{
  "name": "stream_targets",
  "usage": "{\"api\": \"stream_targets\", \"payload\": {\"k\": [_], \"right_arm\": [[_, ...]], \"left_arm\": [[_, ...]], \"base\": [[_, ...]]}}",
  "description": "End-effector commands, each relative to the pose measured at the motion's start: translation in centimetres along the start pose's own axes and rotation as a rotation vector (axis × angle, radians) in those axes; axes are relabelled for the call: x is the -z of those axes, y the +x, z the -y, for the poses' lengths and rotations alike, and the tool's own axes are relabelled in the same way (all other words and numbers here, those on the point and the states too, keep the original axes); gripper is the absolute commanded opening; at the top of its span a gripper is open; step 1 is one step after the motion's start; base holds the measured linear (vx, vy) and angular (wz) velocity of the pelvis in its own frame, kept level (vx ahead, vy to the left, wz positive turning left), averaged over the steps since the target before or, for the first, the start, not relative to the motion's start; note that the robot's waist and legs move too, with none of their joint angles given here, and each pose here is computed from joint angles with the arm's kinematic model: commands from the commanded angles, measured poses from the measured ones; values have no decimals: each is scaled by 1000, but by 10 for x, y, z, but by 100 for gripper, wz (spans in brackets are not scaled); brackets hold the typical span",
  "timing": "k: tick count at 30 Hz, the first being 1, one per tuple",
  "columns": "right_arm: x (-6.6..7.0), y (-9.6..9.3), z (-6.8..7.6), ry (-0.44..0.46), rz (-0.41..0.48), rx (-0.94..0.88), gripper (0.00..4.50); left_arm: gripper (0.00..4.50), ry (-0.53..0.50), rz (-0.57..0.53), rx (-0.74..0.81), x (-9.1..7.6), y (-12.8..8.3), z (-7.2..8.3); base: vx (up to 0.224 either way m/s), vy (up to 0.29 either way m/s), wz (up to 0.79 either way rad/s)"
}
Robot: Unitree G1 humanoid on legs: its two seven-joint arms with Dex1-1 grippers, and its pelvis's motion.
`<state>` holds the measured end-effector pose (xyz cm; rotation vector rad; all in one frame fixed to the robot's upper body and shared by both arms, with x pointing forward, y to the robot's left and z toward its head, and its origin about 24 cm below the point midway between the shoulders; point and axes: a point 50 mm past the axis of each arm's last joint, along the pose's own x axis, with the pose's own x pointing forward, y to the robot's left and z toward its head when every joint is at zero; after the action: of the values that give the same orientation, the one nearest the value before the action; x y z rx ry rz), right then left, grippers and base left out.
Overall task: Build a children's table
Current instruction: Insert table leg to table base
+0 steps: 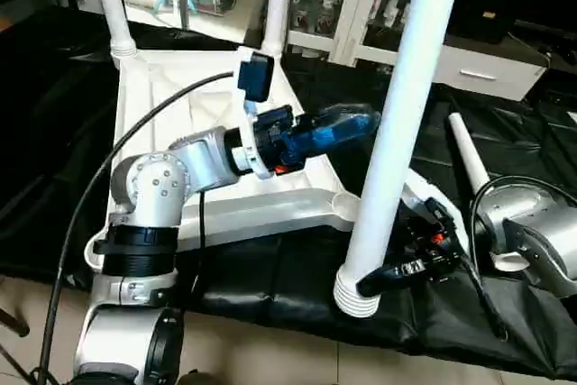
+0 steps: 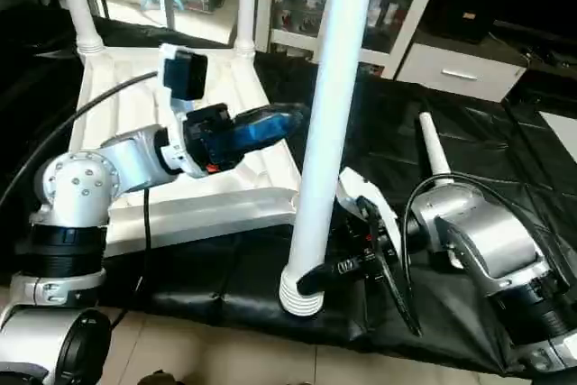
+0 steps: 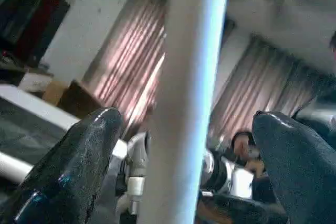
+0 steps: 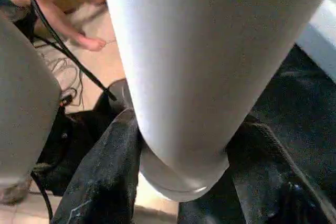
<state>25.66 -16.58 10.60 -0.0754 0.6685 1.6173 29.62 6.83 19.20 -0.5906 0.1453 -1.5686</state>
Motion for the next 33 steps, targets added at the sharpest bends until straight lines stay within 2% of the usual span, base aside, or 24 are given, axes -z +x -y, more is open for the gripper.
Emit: {"api": "stream_targets", "payload": {"k": [1,4,8,11,13,16,21,25,33], "right_arm": [[0,0,3,-23,-40,31,198],[2,3,7,-27,-60,56,198],[2,4,7,-26,-60,53,198],[2,3,8,-29,-69,57,198],[2,4,9,-30,-71,60,198],[1,4,10,-33,-69,62,198],[0,6,11,-37,-64,65,198],[0,6,11,-39,-60,68,198],[0,7,13,-46,-55,85,197]], "left_arm": [[450,60,-83,-21,7,12,0],[450,97,-114,-26,10,17,1],[450,101,-102,-3,6,20,5],[413,114,-111,7,6,21,7],[413,118,-114,11,5,21,7],[371,116,-115,2,5,22,6],[328,104,-84,-77,2,23,-5],[314,96,-67,-103,0,23,-8],[244,68,-45,-141,-3,22,-13]], "base": [[0,0,0],[0,0,0],[0,0,0],[0,0,0],[0,0,0],[0,0,0],[0,0,0],[0,0,0],[0,0,0]]}}
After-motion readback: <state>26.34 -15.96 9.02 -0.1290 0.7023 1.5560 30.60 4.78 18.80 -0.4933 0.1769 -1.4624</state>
